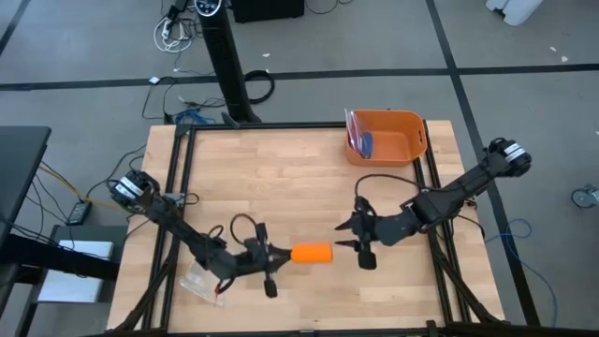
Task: Roll bandage
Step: Roll the orange bandage
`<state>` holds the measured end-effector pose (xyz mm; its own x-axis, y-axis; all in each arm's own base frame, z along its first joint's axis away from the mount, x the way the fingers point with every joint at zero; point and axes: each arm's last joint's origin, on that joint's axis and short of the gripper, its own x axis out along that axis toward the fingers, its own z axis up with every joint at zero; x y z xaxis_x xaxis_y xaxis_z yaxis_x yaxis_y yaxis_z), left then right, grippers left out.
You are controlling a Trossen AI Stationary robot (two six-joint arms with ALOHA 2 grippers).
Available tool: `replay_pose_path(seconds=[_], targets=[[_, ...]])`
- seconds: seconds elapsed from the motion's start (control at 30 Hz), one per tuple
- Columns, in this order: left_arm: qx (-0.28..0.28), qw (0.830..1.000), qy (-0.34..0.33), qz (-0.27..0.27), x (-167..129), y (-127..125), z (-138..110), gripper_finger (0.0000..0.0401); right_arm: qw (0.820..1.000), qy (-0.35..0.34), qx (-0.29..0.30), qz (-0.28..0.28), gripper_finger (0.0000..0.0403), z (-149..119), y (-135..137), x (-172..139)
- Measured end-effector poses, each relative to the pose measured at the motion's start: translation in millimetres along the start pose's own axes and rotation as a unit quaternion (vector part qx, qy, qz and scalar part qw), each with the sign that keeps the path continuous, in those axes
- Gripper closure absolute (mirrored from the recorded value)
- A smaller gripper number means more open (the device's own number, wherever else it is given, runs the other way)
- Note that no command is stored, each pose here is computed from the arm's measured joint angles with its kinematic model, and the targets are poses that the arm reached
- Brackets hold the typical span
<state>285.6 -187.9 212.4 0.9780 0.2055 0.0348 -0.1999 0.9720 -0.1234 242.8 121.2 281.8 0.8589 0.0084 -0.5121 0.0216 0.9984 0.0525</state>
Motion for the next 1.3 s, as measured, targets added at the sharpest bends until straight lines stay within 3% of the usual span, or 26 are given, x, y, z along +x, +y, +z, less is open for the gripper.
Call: replay_pose_path(seconds=[0.17, 0.3, 0.47, 0.67, 0.93, 1.13, 1.3], targets=[[-0.085, 0.995, -0.049, 0.006, -8.4, 22.1, -6.1, 0.0390, 0.994, -0.093, 0.051, 0.018, 0.0225, -34.1, -1.5, 9.0], [-0.130, 0.987, -0.094, 0.008, -19.0, 40.4, -8.1, 0.0390, 0.971, -0.203, 0.109, 0.057, 0.0225, -45.7, -2.3, 15.9], [-0.127, 0.987, -0.101, -0.002, -19.2, 46.3, -9.2, 0.0390, 0.953, -0.287, 0.089, 0.048, 0.0218, -45.9, -3.0, 34.2], [-0.108, 0.988, -0.109, -0.006, -17.2, 48.3, -7.8, 0.0390, 0.949, -0.313, 0.030, 0.027, 0.0172, -36.7, 5.6, 62.3], [-0.107, 0.988, -0.111, -0.011, -17.4, 47.9, -7.3, 0.0390, 0.936, -0.348, 0.044, 0.034, 0.0131, -27.3, 3.8, 75.1], [-0.097, 0.989, -0.114, -0.010, -15.4, 48.1, -5.7, 0.0390, 0.936, -0.349, 0.038, 0.020, 0.0179, -20.3, -3.8, 83.2], [-0.082, 0.989, -0.119, -0.010, -13.6, 46.0, -2.7, 0.0390, 0.936, -0.350, 0.042, 0.014, 0.0289, -18.4, -7.9, 84.7]])
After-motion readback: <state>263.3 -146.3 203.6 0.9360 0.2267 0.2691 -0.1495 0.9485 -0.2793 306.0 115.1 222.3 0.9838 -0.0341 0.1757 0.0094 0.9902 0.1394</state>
